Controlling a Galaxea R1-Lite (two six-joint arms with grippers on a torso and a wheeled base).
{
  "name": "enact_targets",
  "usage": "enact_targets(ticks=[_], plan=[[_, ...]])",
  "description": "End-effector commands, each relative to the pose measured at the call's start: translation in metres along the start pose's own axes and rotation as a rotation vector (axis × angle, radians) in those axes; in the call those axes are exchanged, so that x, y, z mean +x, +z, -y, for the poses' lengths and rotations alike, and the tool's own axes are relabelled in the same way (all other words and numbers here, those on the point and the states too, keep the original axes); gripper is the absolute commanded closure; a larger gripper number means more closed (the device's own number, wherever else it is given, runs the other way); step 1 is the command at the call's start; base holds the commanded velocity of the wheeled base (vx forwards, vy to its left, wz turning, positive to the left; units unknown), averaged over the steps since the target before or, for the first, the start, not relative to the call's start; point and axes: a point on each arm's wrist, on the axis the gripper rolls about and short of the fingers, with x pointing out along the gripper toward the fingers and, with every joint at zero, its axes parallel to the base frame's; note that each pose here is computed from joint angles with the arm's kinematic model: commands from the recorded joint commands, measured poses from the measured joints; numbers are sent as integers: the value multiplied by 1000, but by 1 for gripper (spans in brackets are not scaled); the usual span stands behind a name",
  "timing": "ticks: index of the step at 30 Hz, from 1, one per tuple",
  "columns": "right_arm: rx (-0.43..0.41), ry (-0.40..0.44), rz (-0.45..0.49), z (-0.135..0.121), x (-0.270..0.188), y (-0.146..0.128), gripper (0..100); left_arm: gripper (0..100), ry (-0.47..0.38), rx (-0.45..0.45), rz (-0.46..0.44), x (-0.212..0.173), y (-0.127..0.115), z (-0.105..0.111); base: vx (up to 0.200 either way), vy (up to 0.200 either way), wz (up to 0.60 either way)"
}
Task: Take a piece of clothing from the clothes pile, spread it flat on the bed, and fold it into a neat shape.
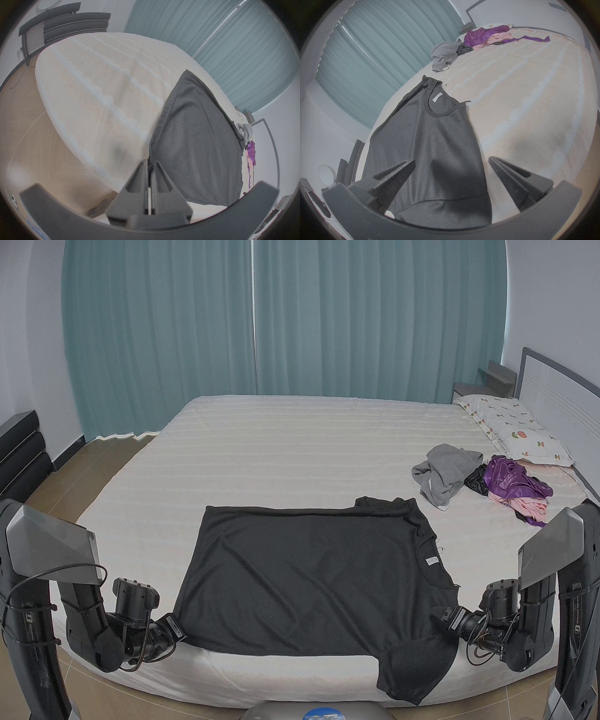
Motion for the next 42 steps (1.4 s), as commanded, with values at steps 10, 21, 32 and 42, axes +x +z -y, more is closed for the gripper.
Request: enact_targets(ticks=[10, 21, 32, 42], plan=[[-55, -2, 88, 2, 8, 17, 100, 100, 2, 0, -1, 0, 0, 0, 0, 0, 0], [-70, 69, 181, -18, 24, 43, 100, 100, 3, 0, -2, 0, -1, -1, 0, 0, 0], [-76, 56, 157, -23, 48, 49, 100, 100, 3, 3, -4, 1, -1, -1, 0, 0, 0], [-49, 129, 114, -16, -1, 67, 0, 100, 3, 4, -4, 1, -1, -1, 0, 0, 0]])
